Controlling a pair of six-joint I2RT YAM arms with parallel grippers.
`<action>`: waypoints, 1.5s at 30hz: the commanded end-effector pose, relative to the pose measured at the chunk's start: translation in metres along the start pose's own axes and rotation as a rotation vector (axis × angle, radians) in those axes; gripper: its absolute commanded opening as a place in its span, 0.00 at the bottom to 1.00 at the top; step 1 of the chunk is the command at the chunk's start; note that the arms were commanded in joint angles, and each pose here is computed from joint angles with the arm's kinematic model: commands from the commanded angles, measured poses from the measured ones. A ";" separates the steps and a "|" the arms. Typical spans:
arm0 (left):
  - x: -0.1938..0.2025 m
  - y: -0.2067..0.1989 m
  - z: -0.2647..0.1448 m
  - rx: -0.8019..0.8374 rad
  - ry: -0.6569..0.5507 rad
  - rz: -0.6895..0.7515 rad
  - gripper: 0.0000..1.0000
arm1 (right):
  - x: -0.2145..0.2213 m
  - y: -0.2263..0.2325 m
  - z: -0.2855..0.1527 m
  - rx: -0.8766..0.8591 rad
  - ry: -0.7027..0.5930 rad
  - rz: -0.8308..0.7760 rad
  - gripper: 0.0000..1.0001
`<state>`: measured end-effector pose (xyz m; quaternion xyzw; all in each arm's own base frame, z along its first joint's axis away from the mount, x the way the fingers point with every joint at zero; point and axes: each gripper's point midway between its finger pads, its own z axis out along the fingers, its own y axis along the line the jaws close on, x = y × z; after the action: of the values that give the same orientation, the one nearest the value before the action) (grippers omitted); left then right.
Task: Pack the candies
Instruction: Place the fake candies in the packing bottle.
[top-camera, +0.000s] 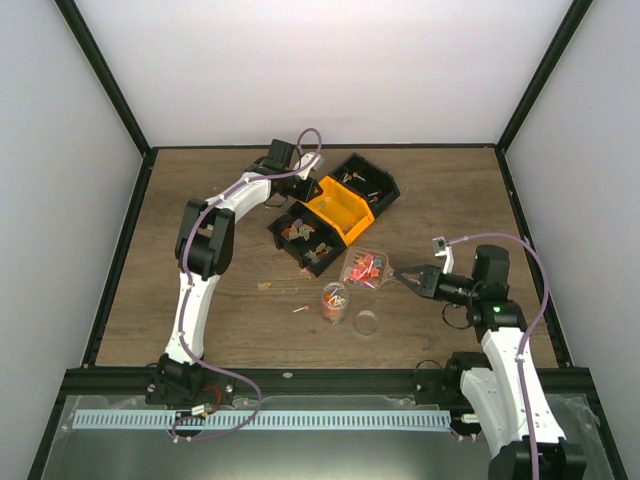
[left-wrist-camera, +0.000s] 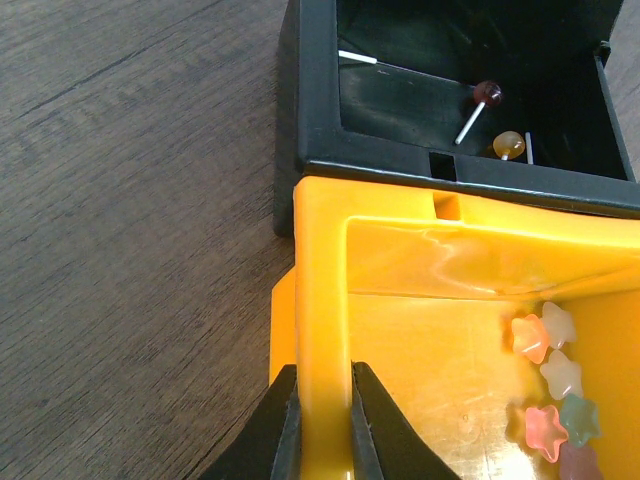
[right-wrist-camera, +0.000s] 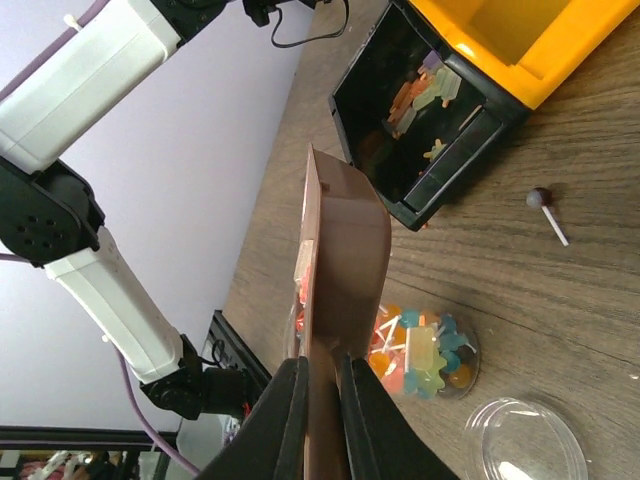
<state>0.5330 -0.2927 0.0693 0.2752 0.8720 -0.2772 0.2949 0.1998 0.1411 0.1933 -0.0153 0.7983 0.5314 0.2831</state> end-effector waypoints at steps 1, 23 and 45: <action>0.058 0.000 0.031 0.021 0.144 -0.044 0.04 | -0.008 0.013 -0.001 0.031 -0.009 -0.087 0.01; 0.054 0.000 0.031 0.021 0.135 -0.039 0.04 | 0.001 0.022 -0.001 0.103 0.042 -0.146 0.01; 0.053 -0.001 0.030 0.018 0.133 -0.037 0.04 | -0.004 0.029 -0.012 0.182 0.026 -0.224 0.01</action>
<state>0.5330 -0.2929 0.0693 0.2753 0.8720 -0.2770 0.2951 0.1878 0.1430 0.2032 -0.0637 0.8475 0.4336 0.2995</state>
